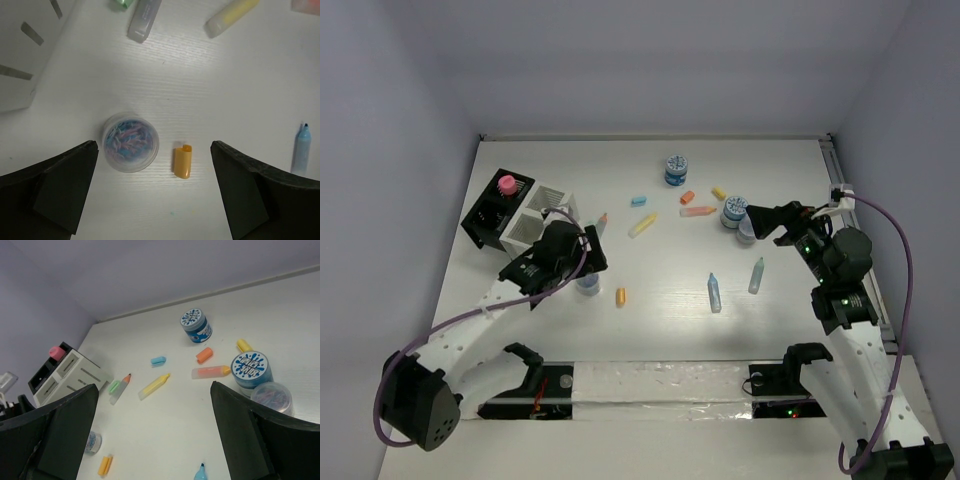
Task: Sort the stationery into containers
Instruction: Pick up the stationery from the center of the board, then place the stationery in the storage box, then pick up the stationery from the center of the board.
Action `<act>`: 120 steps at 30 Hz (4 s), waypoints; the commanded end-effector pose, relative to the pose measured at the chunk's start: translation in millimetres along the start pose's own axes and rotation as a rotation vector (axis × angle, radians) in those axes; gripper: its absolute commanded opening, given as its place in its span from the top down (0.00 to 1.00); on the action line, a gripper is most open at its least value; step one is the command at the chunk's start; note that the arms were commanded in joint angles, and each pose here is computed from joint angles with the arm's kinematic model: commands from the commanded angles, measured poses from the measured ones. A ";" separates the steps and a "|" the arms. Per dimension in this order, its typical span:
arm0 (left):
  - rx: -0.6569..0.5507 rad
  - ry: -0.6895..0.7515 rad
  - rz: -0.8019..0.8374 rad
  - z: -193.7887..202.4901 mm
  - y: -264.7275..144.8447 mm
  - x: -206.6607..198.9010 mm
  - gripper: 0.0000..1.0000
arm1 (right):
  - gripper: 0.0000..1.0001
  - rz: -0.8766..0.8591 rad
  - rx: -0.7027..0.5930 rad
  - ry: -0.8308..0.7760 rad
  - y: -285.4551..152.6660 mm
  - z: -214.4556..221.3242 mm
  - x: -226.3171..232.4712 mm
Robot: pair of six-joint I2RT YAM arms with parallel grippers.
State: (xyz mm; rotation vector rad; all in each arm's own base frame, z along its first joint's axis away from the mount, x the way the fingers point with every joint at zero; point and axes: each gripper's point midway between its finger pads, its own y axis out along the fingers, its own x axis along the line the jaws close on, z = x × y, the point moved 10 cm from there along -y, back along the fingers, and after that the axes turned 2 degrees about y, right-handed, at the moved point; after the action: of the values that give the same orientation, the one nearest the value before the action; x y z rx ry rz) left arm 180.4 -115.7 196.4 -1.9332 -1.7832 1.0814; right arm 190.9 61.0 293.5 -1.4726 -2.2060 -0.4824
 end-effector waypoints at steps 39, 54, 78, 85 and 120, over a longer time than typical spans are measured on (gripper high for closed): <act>-0.301 0.041 -0.188 -109.2 -49.3 -13.2 0.66 | 0.00 -0.048 -0.032 -0.033 -4.6 -9.7 11.4; -0.547 -0.194 -0.438 -197.8 -43.9 87.8 0.64 | 0.00 -0.048 -0.037 -0.047 -5.1 -9.4 14.8; -0.461 -0.272 -0.583 -191.8 9.6 139.0 0.59 | 0.00 -0.044 -0.036 -0.050 -4.9 -9.4 14.3; -0.446 -0.277 -0.615 -179.1 16.7 145.3 0.56 | 0.00 -0.026 -0.042 -0.053 -5.1 -10.3 13.2; -0.611 -0.082 0.039 -179.0 -56.1 -22.9 0.19 | 0.00 0.146 0.052 -0.047 11.5 -2.0 -6.8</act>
State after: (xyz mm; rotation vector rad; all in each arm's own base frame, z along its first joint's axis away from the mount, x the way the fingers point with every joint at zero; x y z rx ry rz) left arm 268.4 -57.9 349.7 -2.1624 -2.3746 0.6740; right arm 198.6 60.7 283.2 -1.5610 -2.1330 -0.3707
